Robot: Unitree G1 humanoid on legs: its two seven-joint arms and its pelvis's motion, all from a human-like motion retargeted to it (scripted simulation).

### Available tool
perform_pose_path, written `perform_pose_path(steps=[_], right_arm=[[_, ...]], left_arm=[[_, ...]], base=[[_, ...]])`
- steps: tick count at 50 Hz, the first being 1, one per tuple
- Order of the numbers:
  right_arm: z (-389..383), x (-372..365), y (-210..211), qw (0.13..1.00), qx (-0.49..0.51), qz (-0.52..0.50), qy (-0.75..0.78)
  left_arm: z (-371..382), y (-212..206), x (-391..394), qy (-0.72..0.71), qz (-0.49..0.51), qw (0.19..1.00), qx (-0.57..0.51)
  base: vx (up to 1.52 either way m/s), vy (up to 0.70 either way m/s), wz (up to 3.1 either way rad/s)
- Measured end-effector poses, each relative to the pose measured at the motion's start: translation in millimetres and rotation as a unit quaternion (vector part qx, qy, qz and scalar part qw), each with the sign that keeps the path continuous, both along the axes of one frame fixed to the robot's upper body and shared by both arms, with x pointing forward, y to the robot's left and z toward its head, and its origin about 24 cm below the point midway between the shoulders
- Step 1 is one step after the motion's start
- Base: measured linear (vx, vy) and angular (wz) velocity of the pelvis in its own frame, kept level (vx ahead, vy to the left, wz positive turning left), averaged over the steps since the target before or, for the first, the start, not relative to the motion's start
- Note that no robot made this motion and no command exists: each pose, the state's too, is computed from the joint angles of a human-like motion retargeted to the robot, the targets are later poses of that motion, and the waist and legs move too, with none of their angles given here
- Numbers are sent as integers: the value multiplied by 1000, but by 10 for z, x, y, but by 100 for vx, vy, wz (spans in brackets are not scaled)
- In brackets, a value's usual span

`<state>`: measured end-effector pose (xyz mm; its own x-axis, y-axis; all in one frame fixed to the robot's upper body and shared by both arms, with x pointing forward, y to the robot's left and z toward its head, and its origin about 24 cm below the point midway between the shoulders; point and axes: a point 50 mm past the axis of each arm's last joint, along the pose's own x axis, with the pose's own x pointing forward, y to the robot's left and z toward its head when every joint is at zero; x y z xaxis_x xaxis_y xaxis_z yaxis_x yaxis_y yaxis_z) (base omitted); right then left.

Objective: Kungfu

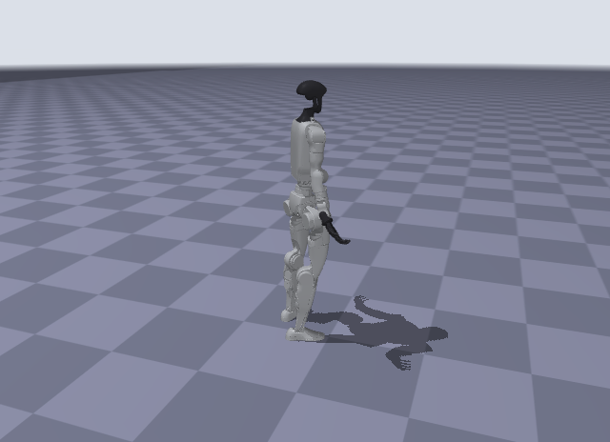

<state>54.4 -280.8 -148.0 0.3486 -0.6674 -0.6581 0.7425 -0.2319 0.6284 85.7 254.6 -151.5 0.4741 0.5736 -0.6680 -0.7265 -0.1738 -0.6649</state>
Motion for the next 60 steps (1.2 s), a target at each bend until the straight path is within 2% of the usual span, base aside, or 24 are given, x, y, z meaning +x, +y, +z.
perform_pose_path(steps=[3,6,8,10,12,15,17,18,20,22,24,28,30,35,40,48,60], right_arm=[[3,-1,-28,996,-8,74,41],[5,-3,-67,974,-21,194,114],[3,-44,-107,933,-36,302,195],[-1,-63,-133,843,-67,446,293],[-4,-52,-137,682,-121,612,381],[30,-40,-222,341,-214,792,458],[67,-24,-308,117,-256,833,477],[76,-5,-323,21,-273,835,477],[69,50,-288,-120,-308,826,457],[51,99,-227,-174,-338,811,444],[24,106,-157,-165,-348,812,438],[-55,4,7,-31,-294,853,429],[-88,-58,73,46,-251,869,425],[-112,-133,114,163,-190,871,423],[-111,-129,80,169,-193,855,451],[-133,-22,162,162,-232,838,467],[-200,-317,303,120,-182,866,451]], left_arm=[[0,55,-44,53,-58,997,19],[14,161,-95,136,-162,976,55],[39,282,-158,220,-277,930,104],[82,434,-245,317,-431,827,173],[166,617,-267,397,-603,642,260],[364,875,-107,442,-790,228,360],[536,1013,95,437,-811,-45,386],[604,1041,194,428,-798,-151,397],[611,969,302,395,-769,-275,420],[527,850,274,373,-771,-282,432],[411,735,160,364,-798,-233,421],[221,545,-89,362,-851,-103,366],[170,482,-166,360,-863,-63,350],[102,383,-259,348,-874,-72,331],[65,332,-310,351,-872,-78,331],[9,311,-506,378,-883,31,277],[8,361,-661,393,-885,30,248]], base=[[-10,-1,-5],[-11,-3,5],[-6,-11,75],[-8,-13,95],[-14,-12,48],[-13,-8,-17],[-3,-12,-57],[0,-15,-40],[-1,-9,-10],[0,0,0],[4,3,-3],[15,6,-22],[12,9,-4],[15,17,-9],[14,18,-27],[-1,10,-52],[4,2,2]])
